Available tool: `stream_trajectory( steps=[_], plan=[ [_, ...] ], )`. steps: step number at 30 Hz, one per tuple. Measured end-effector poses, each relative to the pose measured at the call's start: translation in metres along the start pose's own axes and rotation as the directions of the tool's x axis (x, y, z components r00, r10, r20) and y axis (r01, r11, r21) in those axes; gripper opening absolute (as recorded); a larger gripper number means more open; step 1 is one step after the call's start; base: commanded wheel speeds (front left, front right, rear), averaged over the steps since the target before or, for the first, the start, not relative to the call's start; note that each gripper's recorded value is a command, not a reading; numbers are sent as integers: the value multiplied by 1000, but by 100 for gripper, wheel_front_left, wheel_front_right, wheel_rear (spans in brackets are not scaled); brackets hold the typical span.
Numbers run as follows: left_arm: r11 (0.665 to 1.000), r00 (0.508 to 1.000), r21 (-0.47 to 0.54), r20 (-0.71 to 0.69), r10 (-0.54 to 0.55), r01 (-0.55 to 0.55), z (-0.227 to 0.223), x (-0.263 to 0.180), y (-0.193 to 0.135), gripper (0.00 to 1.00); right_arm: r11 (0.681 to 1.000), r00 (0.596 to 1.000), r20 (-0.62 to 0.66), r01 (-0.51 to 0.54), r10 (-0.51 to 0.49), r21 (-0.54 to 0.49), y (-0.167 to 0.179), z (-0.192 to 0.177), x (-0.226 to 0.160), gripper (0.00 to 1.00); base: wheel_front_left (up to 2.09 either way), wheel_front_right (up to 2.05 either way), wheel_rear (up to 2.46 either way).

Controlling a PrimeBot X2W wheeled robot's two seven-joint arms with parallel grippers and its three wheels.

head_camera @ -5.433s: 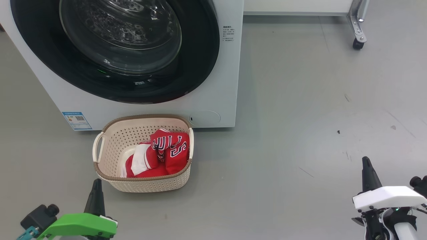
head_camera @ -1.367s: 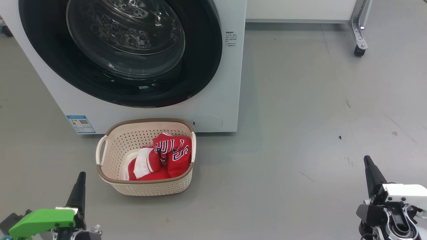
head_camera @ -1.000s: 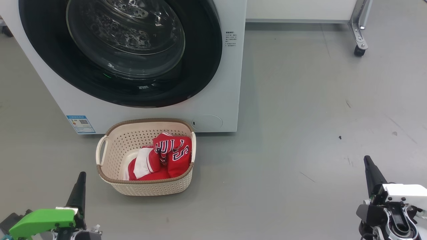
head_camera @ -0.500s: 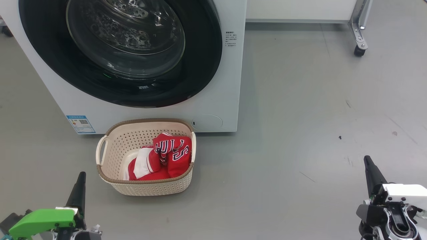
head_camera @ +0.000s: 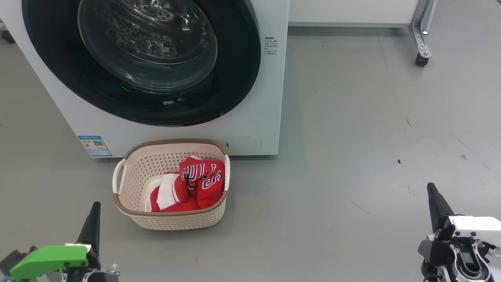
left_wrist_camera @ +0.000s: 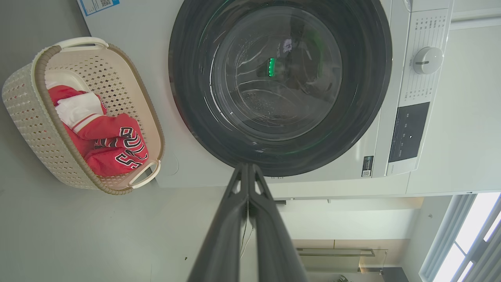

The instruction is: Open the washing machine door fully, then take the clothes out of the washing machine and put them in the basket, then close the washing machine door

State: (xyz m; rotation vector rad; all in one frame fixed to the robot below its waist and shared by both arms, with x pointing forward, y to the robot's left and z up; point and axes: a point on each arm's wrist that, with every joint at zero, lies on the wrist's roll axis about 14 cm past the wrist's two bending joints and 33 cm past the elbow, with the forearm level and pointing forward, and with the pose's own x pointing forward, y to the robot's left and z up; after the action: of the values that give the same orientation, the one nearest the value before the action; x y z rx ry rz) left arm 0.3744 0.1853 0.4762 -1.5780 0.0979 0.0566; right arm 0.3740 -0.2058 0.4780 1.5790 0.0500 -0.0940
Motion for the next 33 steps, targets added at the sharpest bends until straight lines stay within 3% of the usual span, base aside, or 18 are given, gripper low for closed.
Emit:
stream_trajectory(
  steps=[33],
  plan=[
    [1000, 1000, 0, 1, 0, 0, 1, 0, 0, 0, 1000, 1000, 0, 0, 0, 0, 0, 0, 0, 0, 0, 0, 0]
  ],
)
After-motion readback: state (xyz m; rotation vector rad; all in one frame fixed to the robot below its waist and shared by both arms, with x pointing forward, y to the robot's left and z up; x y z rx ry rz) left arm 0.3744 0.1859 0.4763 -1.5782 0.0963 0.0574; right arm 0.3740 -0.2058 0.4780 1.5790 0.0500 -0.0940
